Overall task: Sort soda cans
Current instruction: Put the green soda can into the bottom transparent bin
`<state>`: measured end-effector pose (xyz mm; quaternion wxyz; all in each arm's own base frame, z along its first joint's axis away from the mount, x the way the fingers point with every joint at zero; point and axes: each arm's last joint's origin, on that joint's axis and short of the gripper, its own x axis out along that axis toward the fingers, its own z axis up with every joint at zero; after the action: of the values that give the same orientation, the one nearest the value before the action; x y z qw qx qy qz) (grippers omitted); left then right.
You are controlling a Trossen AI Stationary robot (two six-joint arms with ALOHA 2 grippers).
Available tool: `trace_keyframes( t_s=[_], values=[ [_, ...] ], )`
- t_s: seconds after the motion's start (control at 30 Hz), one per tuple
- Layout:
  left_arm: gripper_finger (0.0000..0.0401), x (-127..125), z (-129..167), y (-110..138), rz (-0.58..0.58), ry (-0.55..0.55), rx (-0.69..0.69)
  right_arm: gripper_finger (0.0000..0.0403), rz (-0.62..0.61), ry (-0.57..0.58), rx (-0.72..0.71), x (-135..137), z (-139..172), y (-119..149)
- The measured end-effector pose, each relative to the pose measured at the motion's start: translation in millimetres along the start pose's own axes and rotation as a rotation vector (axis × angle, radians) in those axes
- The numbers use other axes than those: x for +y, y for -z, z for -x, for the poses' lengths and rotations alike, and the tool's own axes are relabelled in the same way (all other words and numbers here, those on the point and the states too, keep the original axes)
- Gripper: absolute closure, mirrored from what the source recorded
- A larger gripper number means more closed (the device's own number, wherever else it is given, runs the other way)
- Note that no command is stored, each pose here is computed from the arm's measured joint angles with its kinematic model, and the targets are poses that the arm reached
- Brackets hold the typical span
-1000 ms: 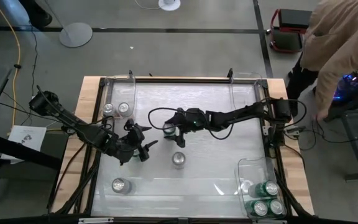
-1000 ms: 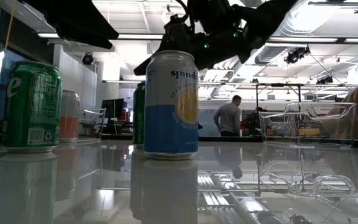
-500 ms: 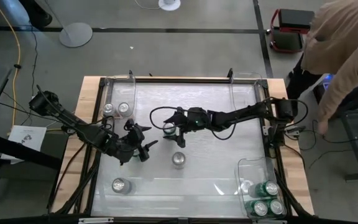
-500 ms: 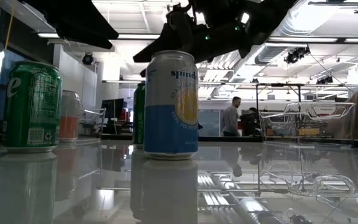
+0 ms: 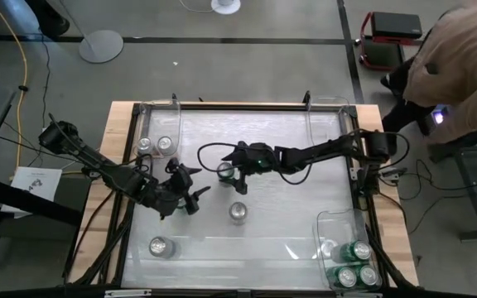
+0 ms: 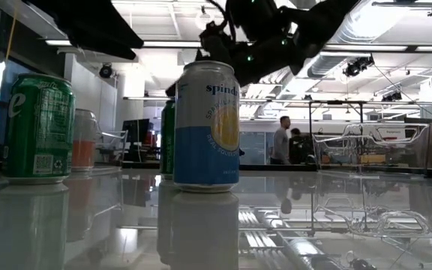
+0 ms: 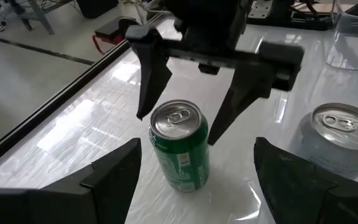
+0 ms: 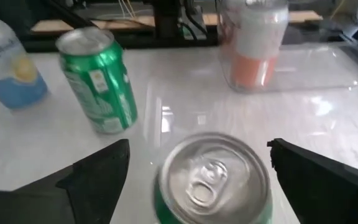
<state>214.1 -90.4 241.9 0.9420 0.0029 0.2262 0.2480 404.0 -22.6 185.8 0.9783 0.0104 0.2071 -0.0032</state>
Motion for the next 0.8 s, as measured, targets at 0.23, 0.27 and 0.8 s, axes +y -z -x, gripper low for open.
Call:
trace_keyframes(
  t_s=[0.23, 0.27, 0.8],
  values=[
    [0.0114, 2, -2, -1, 0.006, -0.003, 0.006, 0.0024, 0.001, 0.076, 0.029, -2, -7, 9],
    [0.0114, 1, -2, -1, 0.005, 0.000, 0.008, 0.0024, 0.003, 0.075, 0.034, -2, -7, 10],
    [0.0114, 1, -2, 0, 0.005, 0.009, 0.013, 0.0128, -0.022, 0.079, 0.035, 0, 9, -4]
  ],
)
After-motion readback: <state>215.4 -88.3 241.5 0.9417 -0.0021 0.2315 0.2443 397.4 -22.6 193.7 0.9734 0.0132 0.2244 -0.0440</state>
